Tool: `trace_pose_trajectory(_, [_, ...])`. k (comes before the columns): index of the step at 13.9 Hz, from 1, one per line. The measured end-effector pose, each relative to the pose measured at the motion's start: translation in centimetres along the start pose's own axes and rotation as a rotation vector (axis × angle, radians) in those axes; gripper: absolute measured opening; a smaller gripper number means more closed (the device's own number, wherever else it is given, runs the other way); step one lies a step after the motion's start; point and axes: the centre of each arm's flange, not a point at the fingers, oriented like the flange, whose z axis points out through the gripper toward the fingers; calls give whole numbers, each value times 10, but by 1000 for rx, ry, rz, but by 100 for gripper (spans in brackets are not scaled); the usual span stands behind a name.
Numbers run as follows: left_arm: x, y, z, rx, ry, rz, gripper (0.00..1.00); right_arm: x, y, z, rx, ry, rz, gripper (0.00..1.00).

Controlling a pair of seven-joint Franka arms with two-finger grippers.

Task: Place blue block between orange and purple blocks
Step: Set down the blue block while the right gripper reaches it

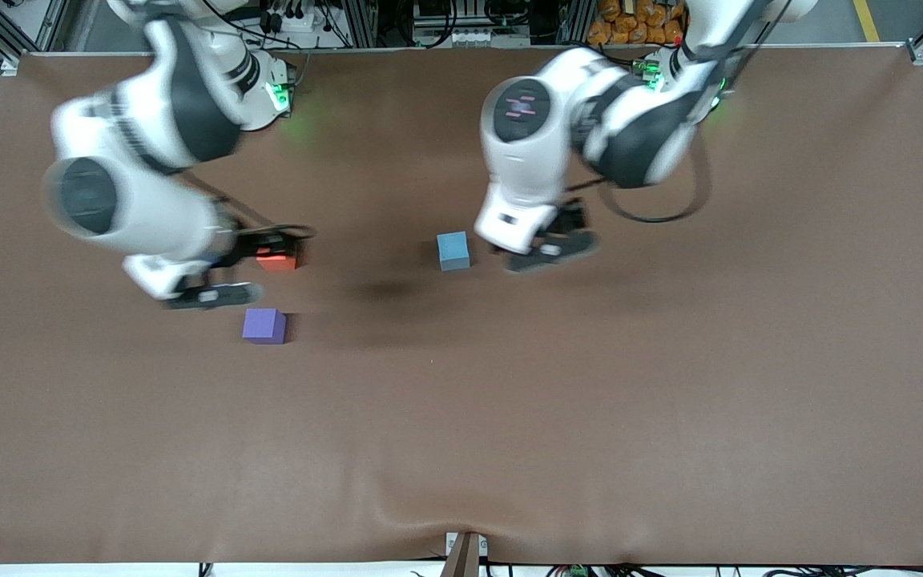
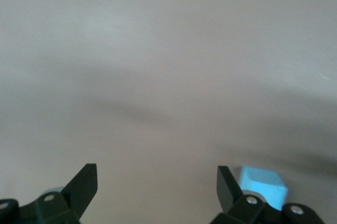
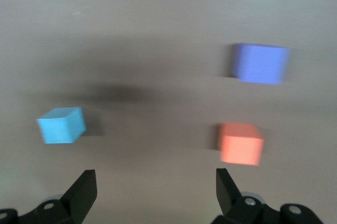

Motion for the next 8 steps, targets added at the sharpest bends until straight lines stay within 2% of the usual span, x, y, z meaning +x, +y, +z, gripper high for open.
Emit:
trace_pose_trajectory(2, [34, -44, -15, 7, 0, -34, 100, -10, -59, 39, 31, 41, -30, 100])
trace_pose_trajectory(5, [78, -108, -38, -24, 13, -54, 100, -27, -142, 98, 47, 104, -50, 100])
trace_pose_trajectory(8, [107, -164, -52, -44, 4, -8, 100, -37, -190, 161, 52, 128, -29, 100])
